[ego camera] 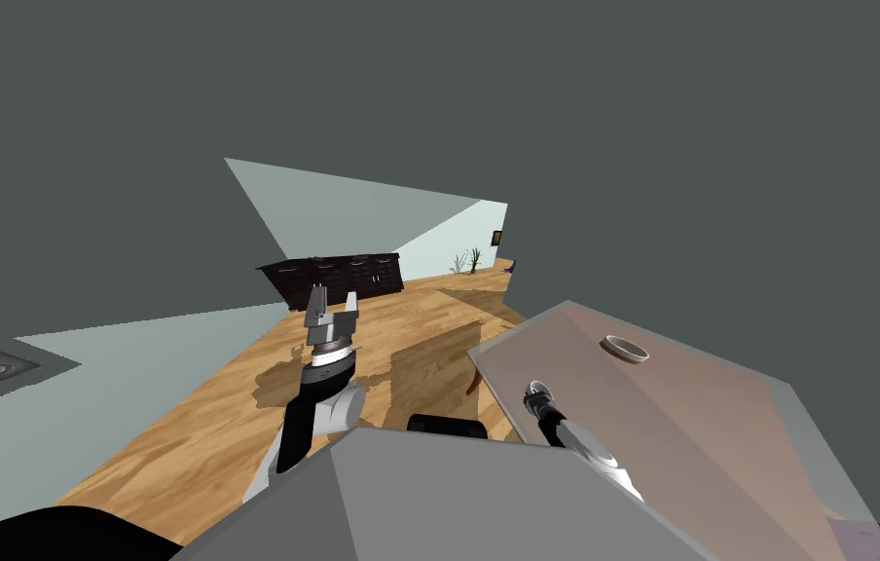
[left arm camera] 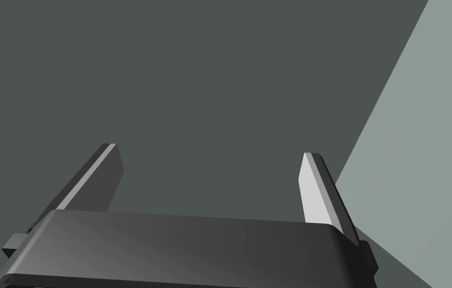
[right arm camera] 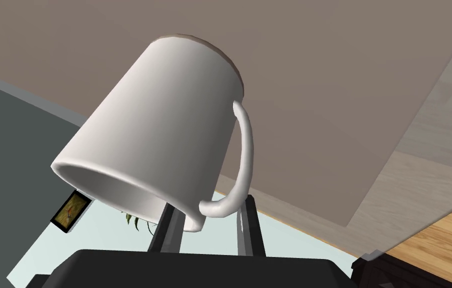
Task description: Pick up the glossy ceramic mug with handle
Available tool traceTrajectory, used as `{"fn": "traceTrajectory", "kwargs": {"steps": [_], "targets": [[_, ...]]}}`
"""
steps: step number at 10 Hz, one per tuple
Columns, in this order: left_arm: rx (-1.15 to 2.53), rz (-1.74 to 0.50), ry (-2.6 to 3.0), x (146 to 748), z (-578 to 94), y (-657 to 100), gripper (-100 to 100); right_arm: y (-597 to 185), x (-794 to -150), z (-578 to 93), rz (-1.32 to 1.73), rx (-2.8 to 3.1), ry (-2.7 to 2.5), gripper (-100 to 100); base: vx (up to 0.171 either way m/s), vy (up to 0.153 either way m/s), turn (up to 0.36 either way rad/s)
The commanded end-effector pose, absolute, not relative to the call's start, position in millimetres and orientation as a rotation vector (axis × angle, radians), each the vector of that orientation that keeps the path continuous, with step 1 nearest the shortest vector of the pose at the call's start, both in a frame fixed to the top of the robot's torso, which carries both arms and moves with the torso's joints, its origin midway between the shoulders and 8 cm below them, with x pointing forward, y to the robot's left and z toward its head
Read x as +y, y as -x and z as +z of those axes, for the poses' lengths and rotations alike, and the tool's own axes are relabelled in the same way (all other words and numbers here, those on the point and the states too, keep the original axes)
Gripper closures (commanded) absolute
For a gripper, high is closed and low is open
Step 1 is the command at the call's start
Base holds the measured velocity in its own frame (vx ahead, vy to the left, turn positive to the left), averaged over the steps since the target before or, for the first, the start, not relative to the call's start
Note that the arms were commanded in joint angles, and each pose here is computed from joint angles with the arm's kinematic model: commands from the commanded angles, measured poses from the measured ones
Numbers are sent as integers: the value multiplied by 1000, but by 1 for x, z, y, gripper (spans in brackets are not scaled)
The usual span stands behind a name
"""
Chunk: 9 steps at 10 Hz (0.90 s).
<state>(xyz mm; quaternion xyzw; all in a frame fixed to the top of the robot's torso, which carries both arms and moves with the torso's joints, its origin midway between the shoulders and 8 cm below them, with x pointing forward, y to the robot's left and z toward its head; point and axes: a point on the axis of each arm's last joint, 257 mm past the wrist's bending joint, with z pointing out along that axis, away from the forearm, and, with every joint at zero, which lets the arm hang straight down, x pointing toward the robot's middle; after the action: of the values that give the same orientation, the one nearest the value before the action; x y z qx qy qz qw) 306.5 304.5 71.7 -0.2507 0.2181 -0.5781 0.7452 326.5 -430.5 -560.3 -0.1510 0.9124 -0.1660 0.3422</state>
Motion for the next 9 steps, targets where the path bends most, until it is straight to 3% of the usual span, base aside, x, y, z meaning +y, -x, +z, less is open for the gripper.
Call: {"fn": "traceTrajectory", "kwargs": {"steps": [1, 3, 6, 8, 9], "targets": [[478, -1266, 549, 304, 72, -306, 0, -328, -429, -561, -439, 2368, 425, 100, 0, 0, 0], [478, -1265, 549, 305, 72, -306, 0, -349, -422, -556, -384, 2343, 407, 100, 12, 45, -308], [478, -1266, 549, 304, 72, -306, 0, -350, -418, -556, -396, 2328, 491, 100, -1, 13, -1], [478, -1265, 549, 305, 72, -306, 0, -374, -406, -547, -337, 2282, 502, 100, 13, 46, -333], [478, -1266, 549, 304, 72, -306, 0, -374, -406, -547, -359, 2274, 553, 100, 3, 34, 6]]}}
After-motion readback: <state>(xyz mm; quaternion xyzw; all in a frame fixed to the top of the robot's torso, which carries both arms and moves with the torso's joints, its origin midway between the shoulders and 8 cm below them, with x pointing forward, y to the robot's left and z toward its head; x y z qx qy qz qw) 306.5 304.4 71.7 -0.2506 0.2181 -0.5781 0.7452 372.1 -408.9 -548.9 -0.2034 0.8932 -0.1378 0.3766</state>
